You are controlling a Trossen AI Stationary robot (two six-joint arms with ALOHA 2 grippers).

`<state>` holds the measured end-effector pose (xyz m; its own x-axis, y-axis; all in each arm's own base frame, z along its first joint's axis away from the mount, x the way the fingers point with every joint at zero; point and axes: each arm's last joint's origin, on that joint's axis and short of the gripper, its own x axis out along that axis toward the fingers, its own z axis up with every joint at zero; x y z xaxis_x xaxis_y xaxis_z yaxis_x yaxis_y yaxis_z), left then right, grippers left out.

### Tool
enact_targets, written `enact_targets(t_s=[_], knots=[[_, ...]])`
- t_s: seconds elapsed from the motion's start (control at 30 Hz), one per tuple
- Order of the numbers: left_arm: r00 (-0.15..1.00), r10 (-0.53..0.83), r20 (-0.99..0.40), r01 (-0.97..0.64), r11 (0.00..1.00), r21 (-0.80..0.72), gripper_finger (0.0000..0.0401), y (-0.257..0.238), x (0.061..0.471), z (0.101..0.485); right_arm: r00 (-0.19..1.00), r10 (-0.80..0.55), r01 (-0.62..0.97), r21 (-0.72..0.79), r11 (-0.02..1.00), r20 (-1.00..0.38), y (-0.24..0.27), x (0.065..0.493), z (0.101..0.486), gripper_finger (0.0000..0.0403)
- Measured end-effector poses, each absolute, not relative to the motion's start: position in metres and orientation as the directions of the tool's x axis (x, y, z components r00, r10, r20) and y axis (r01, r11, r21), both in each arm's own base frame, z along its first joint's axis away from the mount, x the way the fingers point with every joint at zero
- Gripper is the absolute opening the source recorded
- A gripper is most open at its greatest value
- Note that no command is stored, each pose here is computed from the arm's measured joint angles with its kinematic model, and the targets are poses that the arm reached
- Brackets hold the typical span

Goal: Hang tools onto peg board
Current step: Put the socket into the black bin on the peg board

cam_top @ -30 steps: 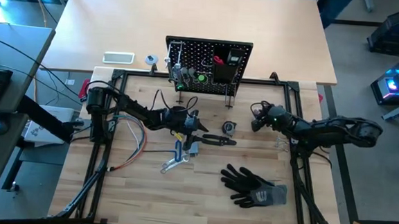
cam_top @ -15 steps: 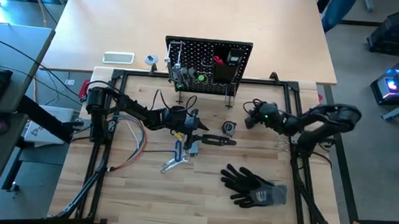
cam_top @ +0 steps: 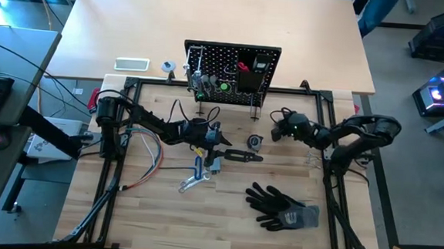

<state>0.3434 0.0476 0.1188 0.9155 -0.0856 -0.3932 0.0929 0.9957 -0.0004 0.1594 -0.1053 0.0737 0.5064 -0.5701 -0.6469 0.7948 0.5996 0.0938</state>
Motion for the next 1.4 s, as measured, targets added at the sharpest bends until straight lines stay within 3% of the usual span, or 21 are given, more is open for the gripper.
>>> enact_targets(t_s=[0.37,0.9,1.23,1.4], knots=[[0.915,-0.086,-0.394,0.1,0.995,0.016,0.0197,0.047,0.343,0.119,0.665,-0.416,0.693,0.304,0.654,-0.621,-0.098,0.16,0.091,0.0049],[0.916,-0.085,-0.393,0.102,0.994,0.023,0.0197,0.048,0.343,0.119,0.85,-0.286,0.492,0.47,0.733,-0.443,-0.078,0.169,0.127,0.0049],[0.915,-0.101,-0.391,0.11,0.994,0.001,0.0197,0.046,0.344,0.119,0.966,-0.149,0.24,0.514,0.824,-0.212,-0.046,0.174,0.164,0.0049],[0.913,-0.119,-0.389,0.123,0.992,-0.015,0.0197,0.041,0.344,0.119,0.99,-0.12,0.139,0.457,0.878,-0.071,-0.036,0.183,0.204,0.0049]])
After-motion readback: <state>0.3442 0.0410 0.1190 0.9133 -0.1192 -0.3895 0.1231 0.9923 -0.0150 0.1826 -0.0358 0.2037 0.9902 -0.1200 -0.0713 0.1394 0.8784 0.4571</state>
